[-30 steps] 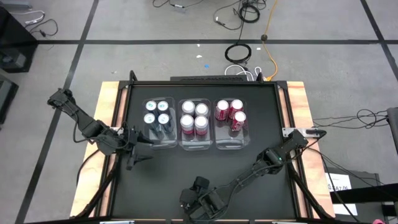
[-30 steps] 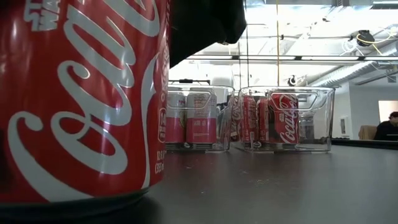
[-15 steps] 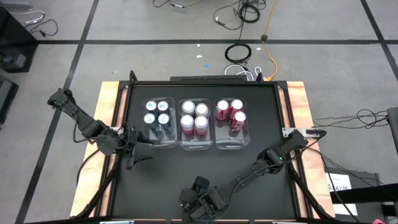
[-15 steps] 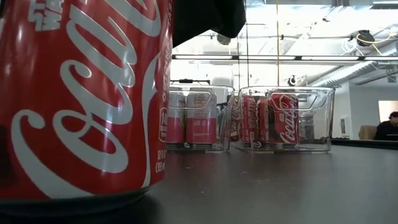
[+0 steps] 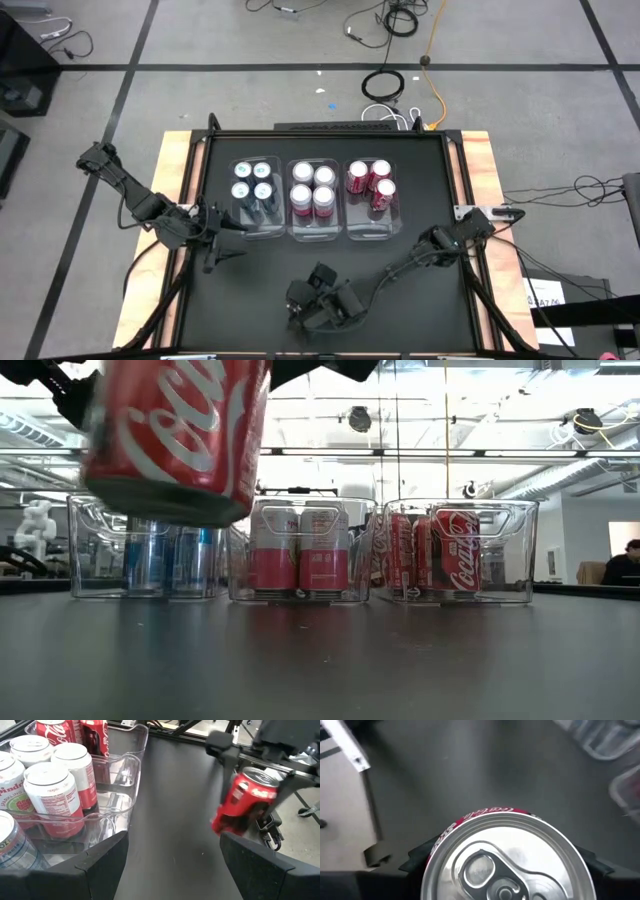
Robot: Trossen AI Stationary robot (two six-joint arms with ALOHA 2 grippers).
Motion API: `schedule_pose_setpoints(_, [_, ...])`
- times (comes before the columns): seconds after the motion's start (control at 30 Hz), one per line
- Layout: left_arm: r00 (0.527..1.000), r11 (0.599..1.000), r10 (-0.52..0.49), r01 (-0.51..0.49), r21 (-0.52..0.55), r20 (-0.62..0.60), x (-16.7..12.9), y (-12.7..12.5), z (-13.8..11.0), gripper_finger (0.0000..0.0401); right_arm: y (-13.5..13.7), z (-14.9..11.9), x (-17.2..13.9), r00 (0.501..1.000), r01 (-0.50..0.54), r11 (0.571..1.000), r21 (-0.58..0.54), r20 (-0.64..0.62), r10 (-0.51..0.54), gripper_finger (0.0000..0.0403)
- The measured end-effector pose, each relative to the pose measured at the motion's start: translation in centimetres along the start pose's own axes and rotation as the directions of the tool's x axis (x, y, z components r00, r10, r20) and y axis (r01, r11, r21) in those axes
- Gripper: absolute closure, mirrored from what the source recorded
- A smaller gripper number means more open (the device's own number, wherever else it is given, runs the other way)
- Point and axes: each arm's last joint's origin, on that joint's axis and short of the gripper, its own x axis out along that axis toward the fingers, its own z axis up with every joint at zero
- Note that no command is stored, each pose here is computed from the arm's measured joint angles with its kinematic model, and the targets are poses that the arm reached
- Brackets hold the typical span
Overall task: Sort soda cans
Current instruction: Put the red-white soda can into the right transparent bin
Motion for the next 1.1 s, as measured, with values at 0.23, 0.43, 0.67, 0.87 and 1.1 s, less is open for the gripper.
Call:
schedule_pose_setpoints(0.23, [1.000,1.000,0.006,-0.006,0.000,0.004,0.0,0.0,0.0,0.0076,-3.5,3.7,-2.2,0.996,0.094,0.995,0.013,0.007,-0.094,0.0104])
schedule_pose_setpoints(0.43, [1.000,1.000,0.007,-0.007,0.001,0.003,0.0,0.0,0.0,0.0076,-7.5,6.6,-4.4,0.983,0.178,0.984,-0.030,-0.042,-0.179,0.0101])
schedule_pose_setpoints(0.67, [1.000,1.000,0.012,-0.012,0.001,0.005,0.0,0.0,0.0,0.0076,-12.4,10.0,-7.3,0.966,0.241,0.963,-0.125,-0.066,-0.250,0.0100])
schedule_pose_setpoints(0.87, [1.000,1.000,0.013,-0.013,0.001,0.006,0.0,0.0,0.0,0.0076,-15.6,11.3,-9.4,0.943,0.279,0.930,-0.239,-0.115,-0.312,0.0099])
schedule_pose_setpoints(1.1, [0.999,0.999,0.035,-0.035,0.000,0.019,0.0,0.1,0.1,0.0076,-17.7,11.9,-9.9,0.918,0.299,0.894,-0.335,-0.154,-0.365,0.0099])
